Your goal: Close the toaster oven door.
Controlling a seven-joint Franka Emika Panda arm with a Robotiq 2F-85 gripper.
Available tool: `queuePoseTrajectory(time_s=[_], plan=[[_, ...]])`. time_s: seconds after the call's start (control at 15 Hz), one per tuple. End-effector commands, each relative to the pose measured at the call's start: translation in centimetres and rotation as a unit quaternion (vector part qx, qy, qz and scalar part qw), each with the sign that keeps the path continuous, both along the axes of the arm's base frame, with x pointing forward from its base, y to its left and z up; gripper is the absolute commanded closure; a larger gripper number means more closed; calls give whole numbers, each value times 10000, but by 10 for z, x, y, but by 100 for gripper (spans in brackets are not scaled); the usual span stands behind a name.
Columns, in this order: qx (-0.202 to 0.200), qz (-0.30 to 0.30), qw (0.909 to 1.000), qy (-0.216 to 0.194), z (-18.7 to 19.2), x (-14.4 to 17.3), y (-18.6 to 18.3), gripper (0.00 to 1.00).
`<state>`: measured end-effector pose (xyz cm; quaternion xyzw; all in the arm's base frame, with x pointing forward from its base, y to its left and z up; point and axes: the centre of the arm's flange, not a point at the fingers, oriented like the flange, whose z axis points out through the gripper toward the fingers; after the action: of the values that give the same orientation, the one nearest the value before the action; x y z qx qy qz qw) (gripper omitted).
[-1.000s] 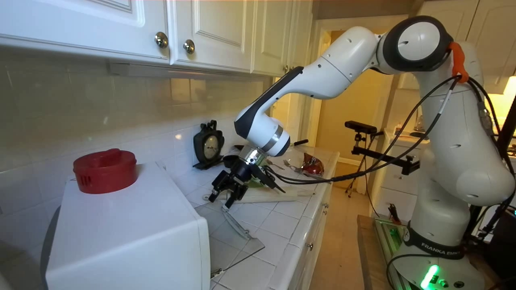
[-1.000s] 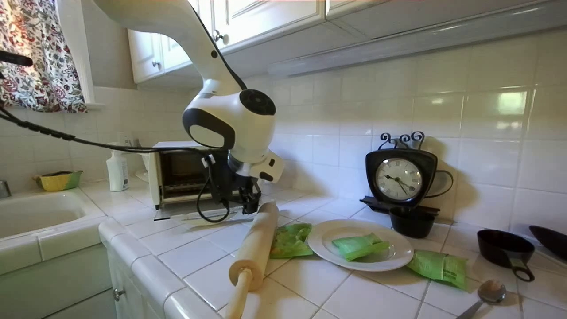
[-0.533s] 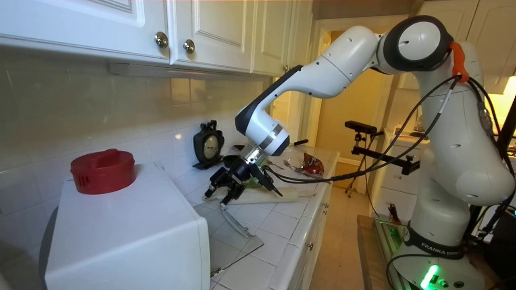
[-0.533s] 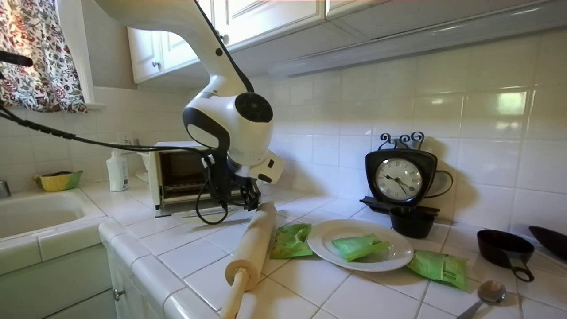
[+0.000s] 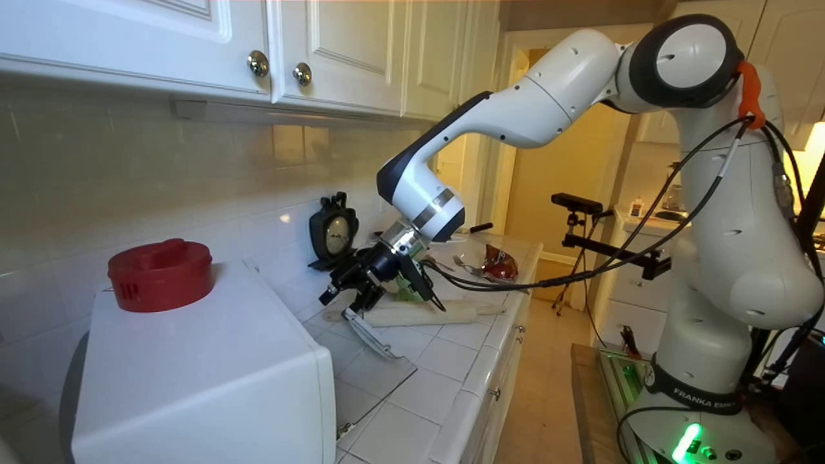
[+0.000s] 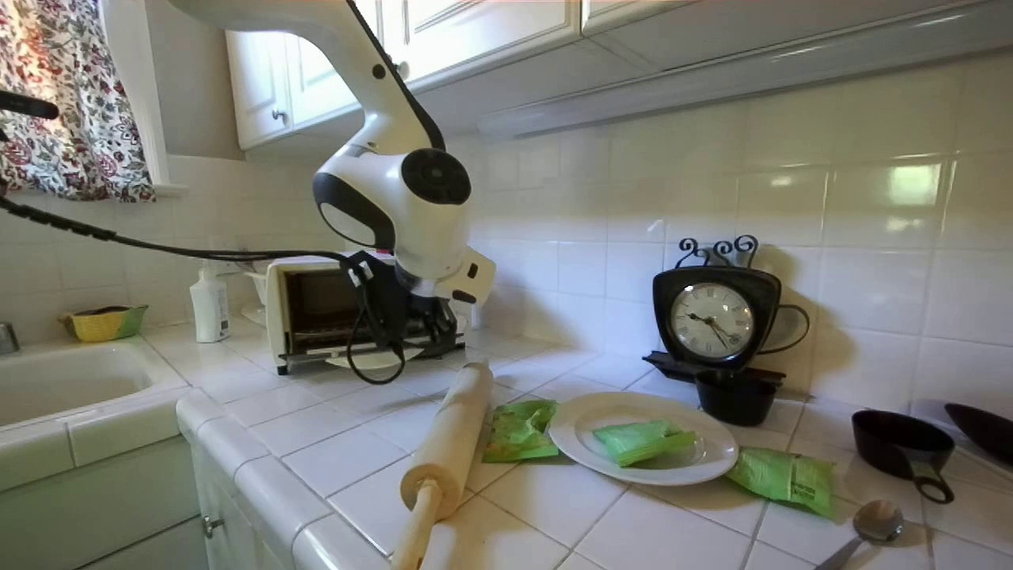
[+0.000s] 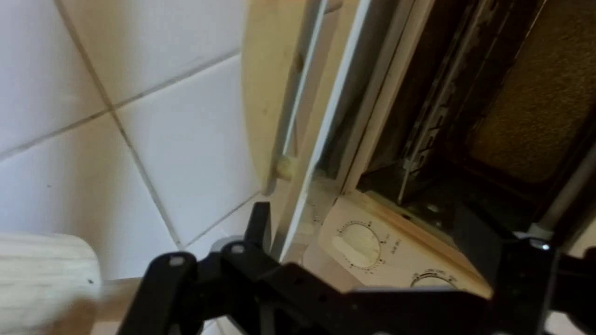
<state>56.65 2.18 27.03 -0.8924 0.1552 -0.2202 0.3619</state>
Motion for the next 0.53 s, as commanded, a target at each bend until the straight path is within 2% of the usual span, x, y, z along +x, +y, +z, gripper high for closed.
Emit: queuePoseTrajectory(time_s=[0.0, 0.47], plan=[[-40, 180, 9993, -312, 27, -15, 29, 0], [-385, 372, 9969, -583, 64, -16, 48, 0]])
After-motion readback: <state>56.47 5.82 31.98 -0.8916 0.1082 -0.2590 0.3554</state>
